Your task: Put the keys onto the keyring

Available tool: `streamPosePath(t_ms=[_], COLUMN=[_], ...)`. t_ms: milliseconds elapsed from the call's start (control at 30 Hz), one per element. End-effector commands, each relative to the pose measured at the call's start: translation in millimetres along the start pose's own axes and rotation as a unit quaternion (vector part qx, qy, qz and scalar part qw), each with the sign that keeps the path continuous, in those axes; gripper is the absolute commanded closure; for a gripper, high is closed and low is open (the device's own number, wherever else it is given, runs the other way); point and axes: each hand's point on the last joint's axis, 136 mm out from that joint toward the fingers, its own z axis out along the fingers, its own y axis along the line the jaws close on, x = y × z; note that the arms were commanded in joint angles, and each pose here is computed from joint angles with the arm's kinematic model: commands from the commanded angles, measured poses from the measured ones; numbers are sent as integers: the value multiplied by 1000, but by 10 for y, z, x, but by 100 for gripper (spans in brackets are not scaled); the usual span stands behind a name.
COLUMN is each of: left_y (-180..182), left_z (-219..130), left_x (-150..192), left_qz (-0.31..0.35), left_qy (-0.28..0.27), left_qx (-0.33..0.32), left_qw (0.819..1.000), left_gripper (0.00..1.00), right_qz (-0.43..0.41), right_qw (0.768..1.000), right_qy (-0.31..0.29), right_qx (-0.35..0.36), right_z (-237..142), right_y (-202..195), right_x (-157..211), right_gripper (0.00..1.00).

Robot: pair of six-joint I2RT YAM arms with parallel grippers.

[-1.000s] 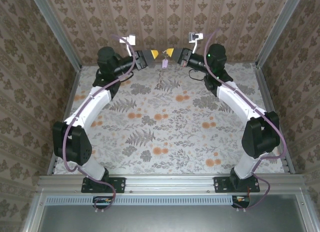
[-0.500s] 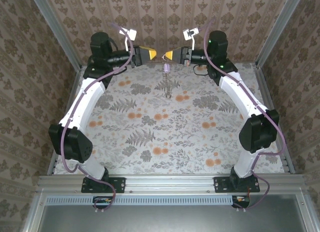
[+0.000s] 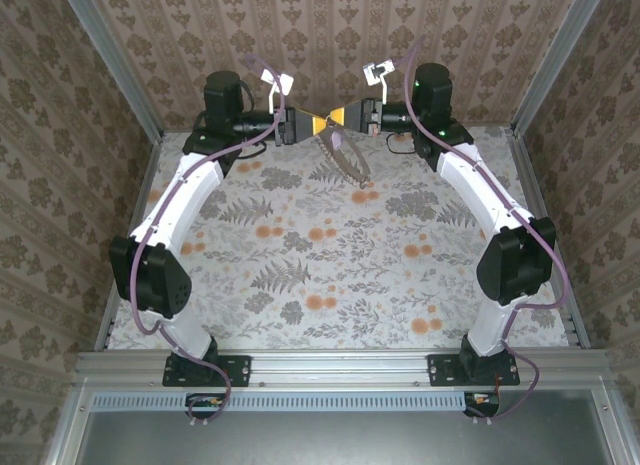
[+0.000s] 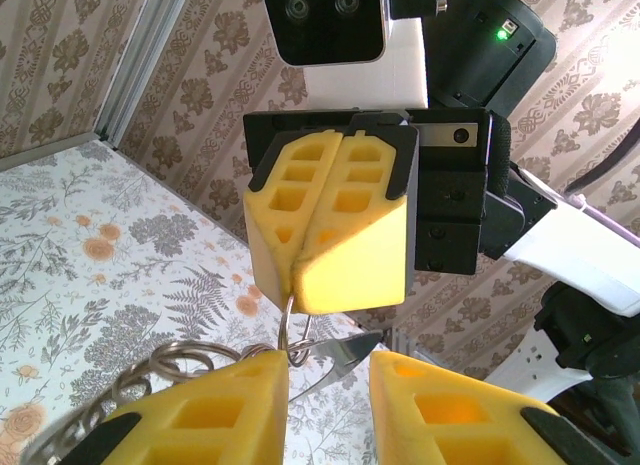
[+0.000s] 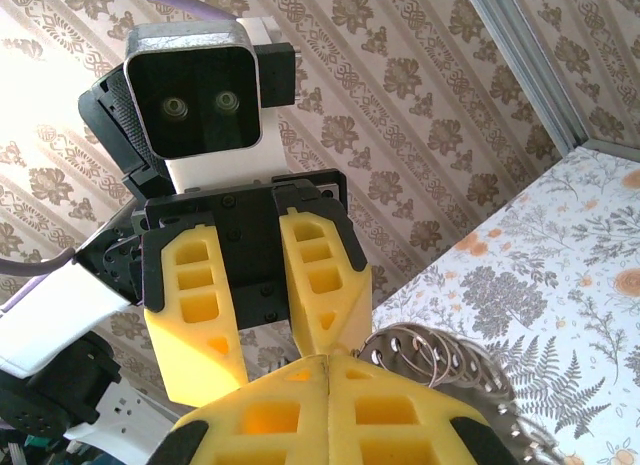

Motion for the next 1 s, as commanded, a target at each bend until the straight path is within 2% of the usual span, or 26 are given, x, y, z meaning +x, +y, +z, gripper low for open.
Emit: streamPosePath(t_ms=[0, 200, 567, 800, 967], left_y=[-97, -87, 9, -12, -34], left_z=[18, 55, 35, 95, 123], left_x=[-71, -62, -100, -105, -79], left_qz=[28, 28, 30, 32, 33], left_qy=[1, 1, -11, -11, -8], left_qx=[14, 13, -14, -3, 4], left_qw=[1000, 1000, 999, 999, 999], left_gripper=[72, 71, 61, 62, 69], right_qz=[-23, -21, -20, -17, -16], right_qw=[1000, 1000, 1000, 1000, 1000], right_qy=[2, 3, 4, 3, 2], right_qx=[-18, -20, -22, -22, -20], right_z=[0, 19, 32, 68, 78], right_y=[140, 124, 134, 123, 106], right_x=[-41, -17, 7, 19, 23], right_gripper=[100, 100, 100, 100, 100])
